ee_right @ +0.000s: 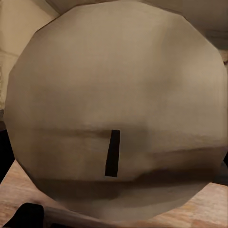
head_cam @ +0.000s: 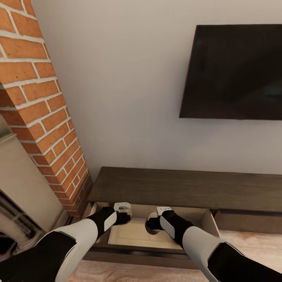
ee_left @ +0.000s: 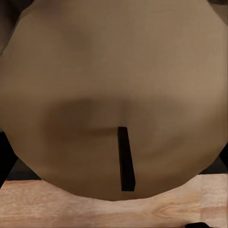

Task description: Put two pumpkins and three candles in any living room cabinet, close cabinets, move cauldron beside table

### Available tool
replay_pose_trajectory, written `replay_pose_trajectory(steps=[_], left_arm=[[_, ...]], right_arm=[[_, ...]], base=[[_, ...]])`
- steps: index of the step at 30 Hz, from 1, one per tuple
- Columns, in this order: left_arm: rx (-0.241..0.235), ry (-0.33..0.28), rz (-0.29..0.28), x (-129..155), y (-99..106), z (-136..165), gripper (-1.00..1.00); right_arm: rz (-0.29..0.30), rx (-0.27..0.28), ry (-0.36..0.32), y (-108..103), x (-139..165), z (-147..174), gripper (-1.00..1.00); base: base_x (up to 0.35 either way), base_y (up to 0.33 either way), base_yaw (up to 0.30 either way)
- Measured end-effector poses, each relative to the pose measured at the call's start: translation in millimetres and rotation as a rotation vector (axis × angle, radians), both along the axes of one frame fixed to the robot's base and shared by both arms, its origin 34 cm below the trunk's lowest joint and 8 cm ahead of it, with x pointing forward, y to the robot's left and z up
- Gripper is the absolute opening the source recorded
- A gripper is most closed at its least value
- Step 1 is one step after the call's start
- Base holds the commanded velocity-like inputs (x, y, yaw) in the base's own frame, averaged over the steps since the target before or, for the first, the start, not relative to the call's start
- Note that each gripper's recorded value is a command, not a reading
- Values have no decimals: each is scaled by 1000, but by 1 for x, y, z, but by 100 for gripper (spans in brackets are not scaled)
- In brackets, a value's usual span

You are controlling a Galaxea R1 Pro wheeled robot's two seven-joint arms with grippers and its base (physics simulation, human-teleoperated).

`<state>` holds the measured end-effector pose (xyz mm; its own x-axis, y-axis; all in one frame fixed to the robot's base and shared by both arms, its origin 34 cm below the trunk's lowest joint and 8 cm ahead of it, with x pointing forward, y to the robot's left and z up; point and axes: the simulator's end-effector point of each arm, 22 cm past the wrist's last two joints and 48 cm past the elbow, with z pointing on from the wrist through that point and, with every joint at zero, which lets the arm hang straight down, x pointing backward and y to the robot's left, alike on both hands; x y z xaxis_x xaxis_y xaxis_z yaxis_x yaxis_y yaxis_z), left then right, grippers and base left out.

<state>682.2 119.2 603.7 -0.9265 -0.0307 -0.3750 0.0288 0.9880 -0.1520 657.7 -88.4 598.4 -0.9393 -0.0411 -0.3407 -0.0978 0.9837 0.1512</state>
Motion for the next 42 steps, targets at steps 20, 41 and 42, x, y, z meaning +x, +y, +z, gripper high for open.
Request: replay_pose_trajectory(steps=[20,41,42], left_arm=[[-7,-8,-3,1,-2,-2,-100],[-38,-7,-16,0,-9,-3,-100],[-41,-6,-18,0,-10,-4,-100]], right_arm=[[1,0,5,0,-1,-3,-100],[-2,1,9,0,-2,-5,-100],[-2,1,10,0,-2,-6,-100]], base=[[17,-24,13],[1,-36,12],[0,-1,68]])
